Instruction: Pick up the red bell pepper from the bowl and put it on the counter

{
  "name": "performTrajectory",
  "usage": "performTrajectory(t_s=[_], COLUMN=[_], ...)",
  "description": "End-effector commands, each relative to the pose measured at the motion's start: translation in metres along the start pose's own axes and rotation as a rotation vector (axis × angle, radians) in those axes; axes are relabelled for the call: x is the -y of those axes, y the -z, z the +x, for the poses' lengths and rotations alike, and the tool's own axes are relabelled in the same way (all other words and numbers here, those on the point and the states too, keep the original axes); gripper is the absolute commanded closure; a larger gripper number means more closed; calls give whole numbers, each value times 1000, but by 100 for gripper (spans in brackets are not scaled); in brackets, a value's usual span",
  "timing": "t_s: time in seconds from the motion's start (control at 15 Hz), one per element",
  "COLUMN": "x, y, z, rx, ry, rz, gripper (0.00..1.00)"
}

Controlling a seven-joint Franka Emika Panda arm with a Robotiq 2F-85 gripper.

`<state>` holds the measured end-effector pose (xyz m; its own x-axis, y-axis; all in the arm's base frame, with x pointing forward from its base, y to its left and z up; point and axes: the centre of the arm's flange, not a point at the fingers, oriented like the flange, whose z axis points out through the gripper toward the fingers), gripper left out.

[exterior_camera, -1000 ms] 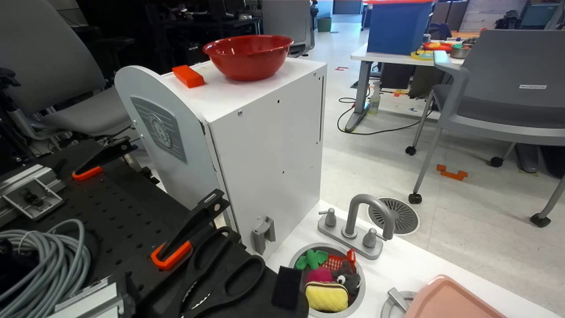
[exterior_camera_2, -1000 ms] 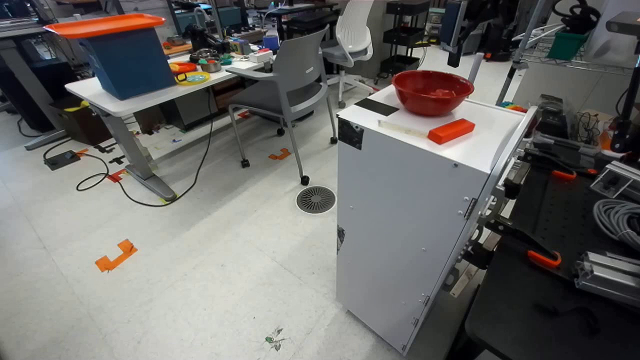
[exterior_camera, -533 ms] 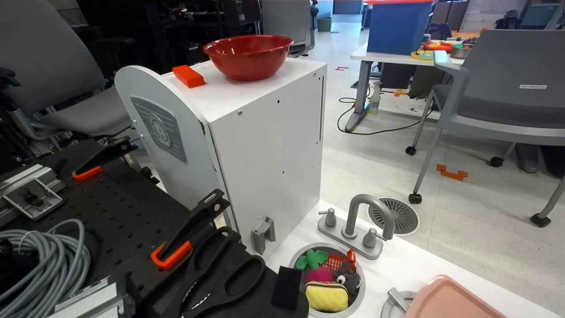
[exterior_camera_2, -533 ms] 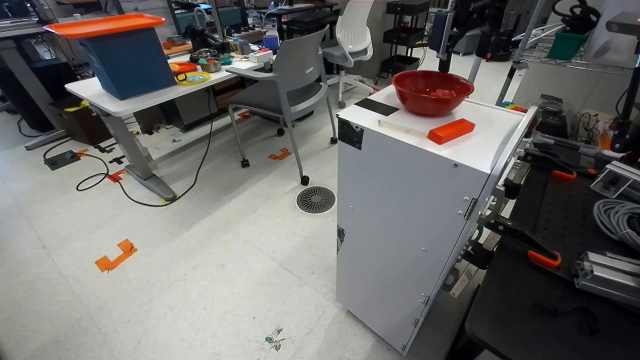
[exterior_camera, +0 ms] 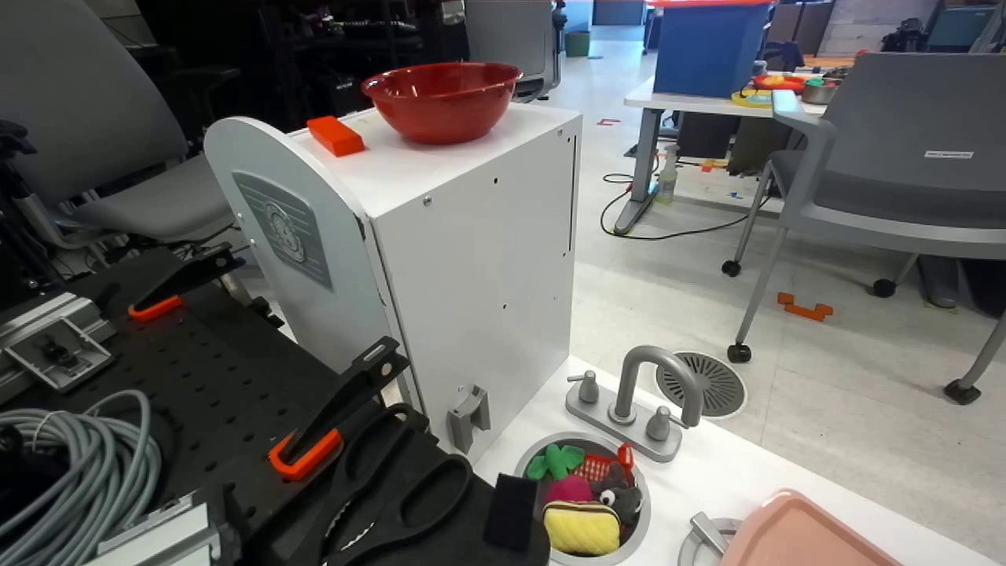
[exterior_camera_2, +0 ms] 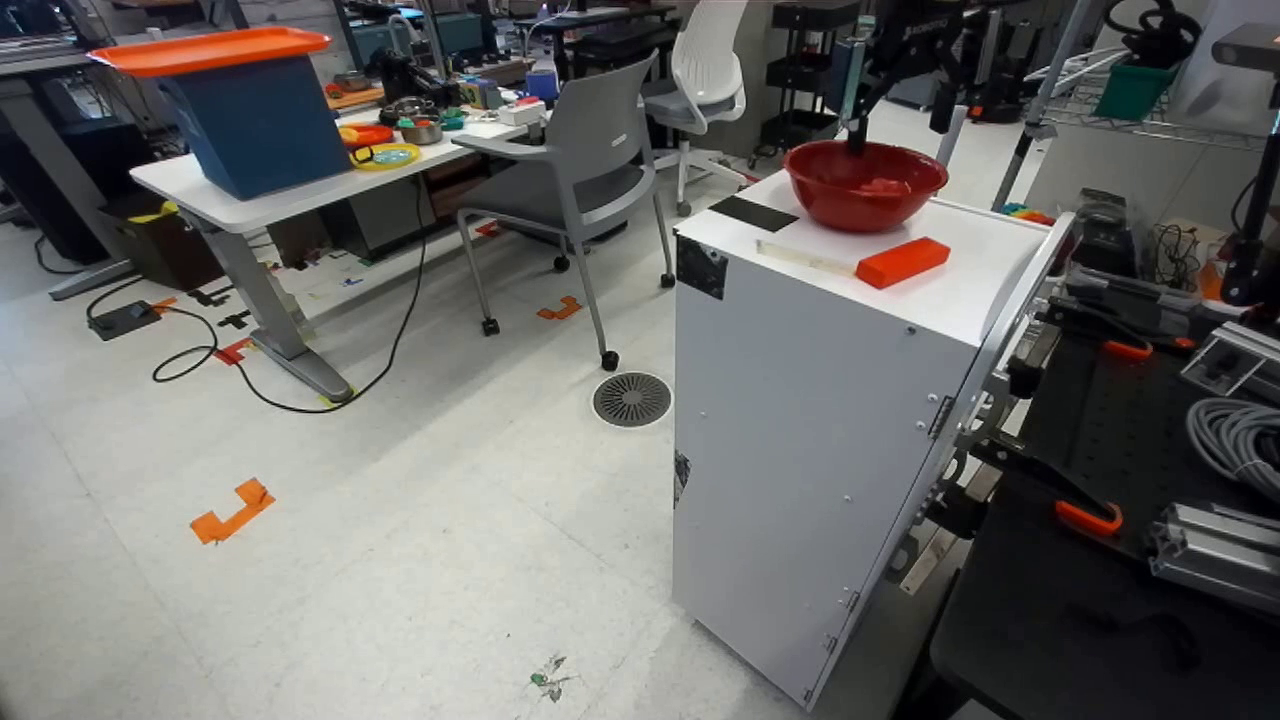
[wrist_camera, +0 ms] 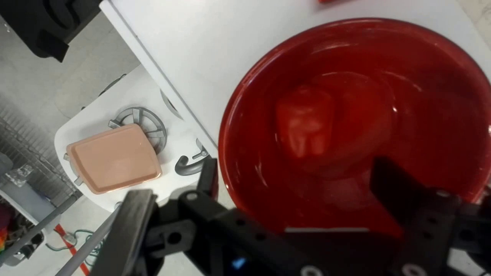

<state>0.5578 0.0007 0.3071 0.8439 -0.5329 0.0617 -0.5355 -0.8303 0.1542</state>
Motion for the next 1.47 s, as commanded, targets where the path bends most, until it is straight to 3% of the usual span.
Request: performTrajectory(t_s=[0.0, 0.47, 1.07, 1.13, 1.2, 1.4], x=[14, 29, 19, 18, 17, 17], y=[-3, -22, -54, -56, -56, -54], z=[6, 4, 2, 2, 2, 3], rx=[23, 71, 118, 121, 122, 119], ry=[-51, -67, -74, -75, -74, -74], rz=[62, 65, 20, 18, 17, 17], gripper=[0, 0, 0, 23, 26, 51])
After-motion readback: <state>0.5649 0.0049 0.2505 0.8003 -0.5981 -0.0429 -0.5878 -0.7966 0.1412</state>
